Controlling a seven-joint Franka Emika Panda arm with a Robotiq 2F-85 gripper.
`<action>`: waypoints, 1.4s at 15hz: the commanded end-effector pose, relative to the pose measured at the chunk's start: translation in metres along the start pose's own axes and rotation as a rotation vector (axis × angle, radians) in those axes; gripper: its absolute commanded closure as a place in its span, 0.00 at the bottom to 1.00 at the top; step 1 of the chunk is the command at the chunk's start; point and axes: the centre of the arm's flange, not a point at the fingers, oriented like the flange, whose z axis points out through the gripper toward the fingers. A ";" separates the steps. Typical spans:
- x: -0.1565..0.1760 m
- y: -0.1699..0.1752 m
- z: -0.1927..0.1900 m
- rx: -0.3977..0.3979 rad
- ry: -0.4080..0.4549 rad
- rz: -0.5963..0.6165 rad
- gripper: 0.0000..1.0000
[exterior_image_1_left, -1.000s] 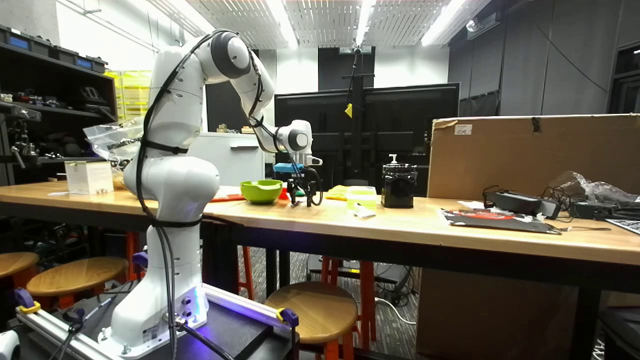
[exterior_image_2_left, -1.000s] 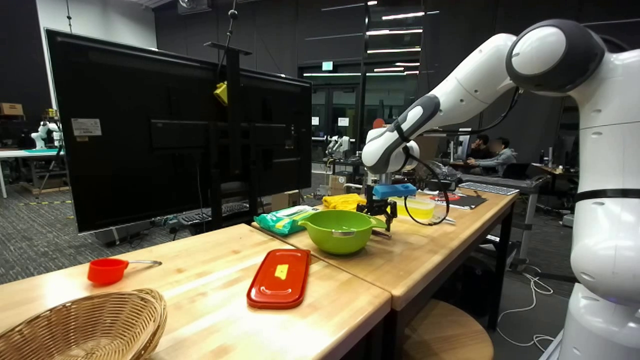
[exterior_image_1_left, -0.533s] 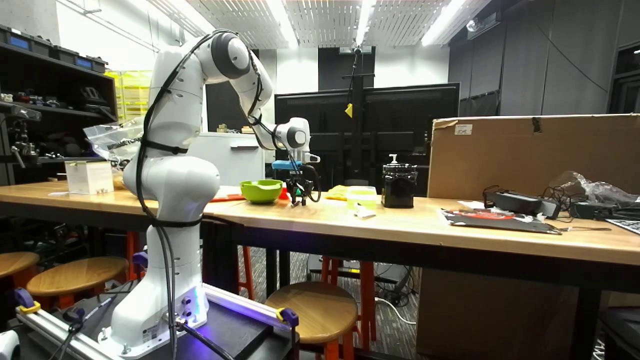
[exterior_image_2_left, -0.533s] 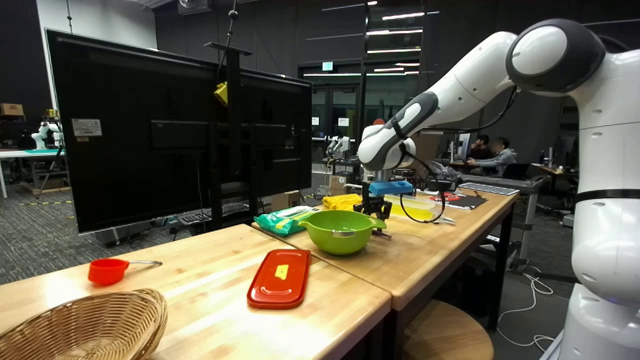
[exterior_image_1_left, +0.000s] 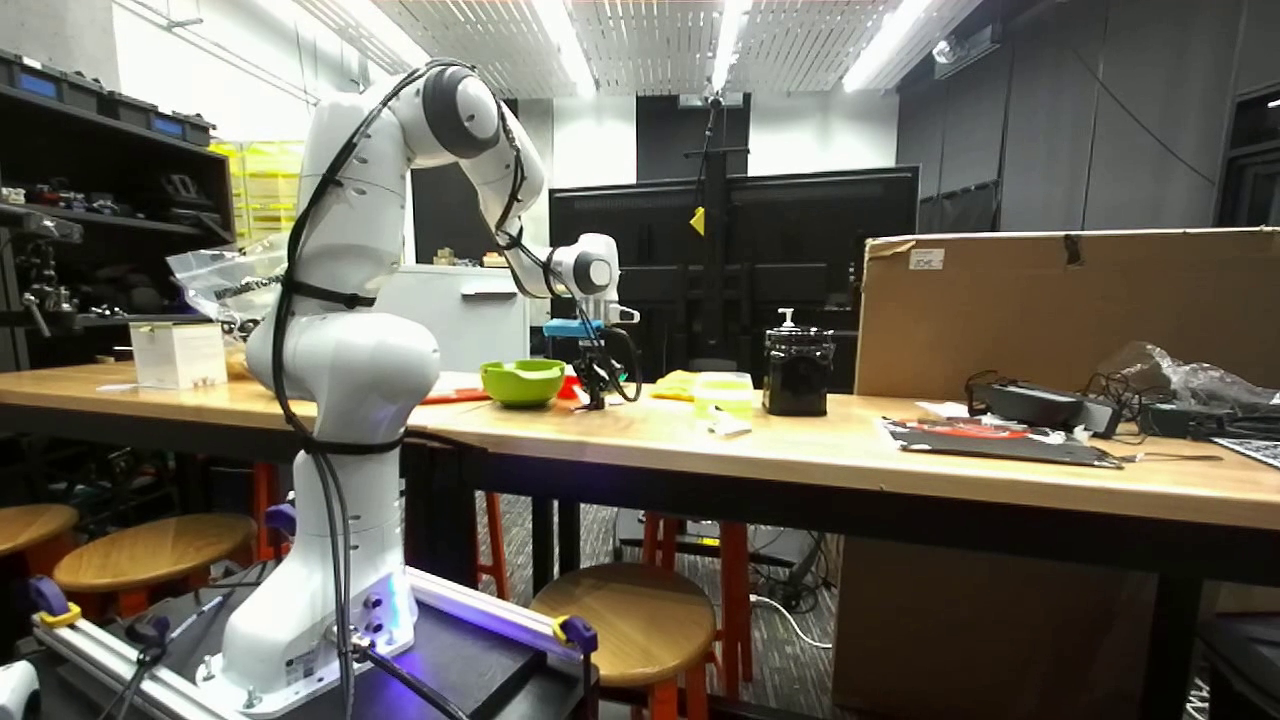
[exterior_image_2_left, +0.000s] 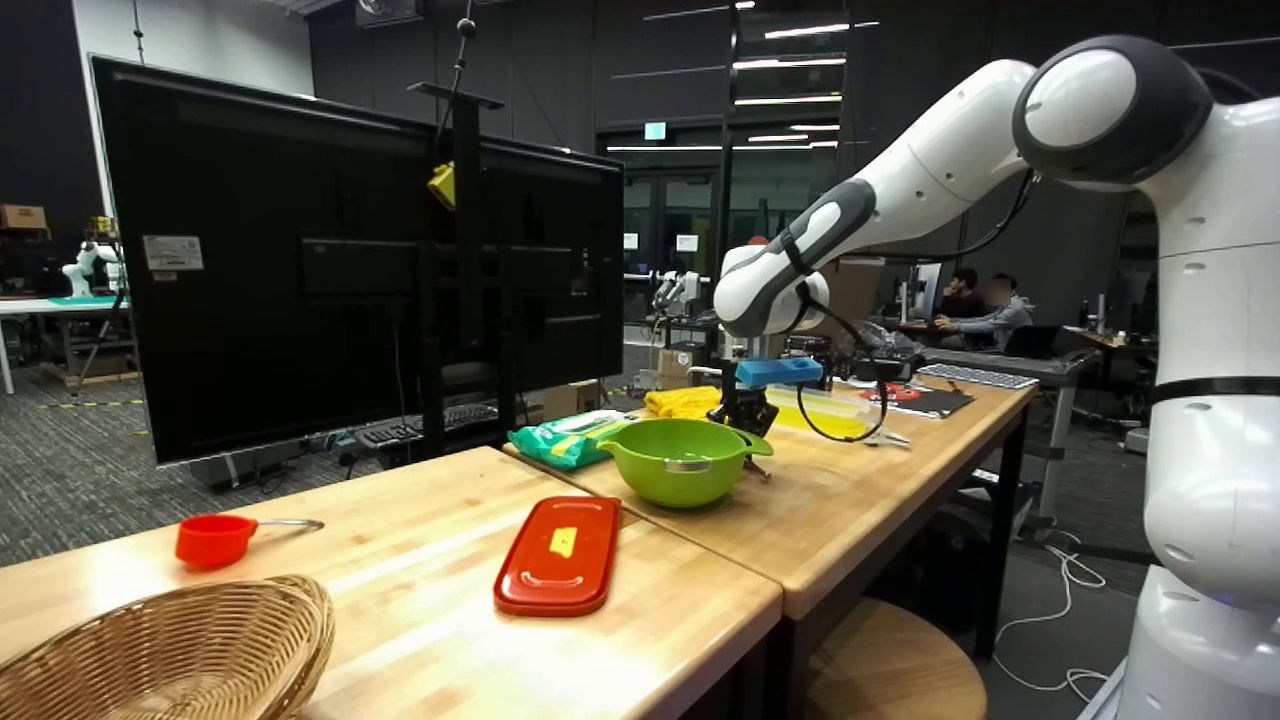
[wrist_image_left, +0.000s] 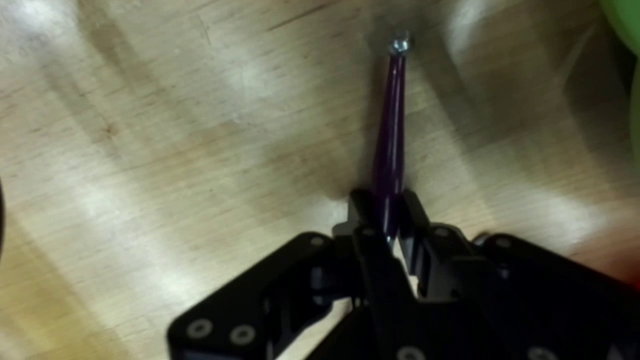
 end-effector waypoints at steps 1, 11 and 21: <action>0.002 0.002 -0.001 -0.023 -0.010 -0.002 0.96; 0.011 0.011 -0.082 -0.093 -0.109 -0.071 0.96; -0.013 0.020 -0.186 -0.083 -0.354 -0.180 0.96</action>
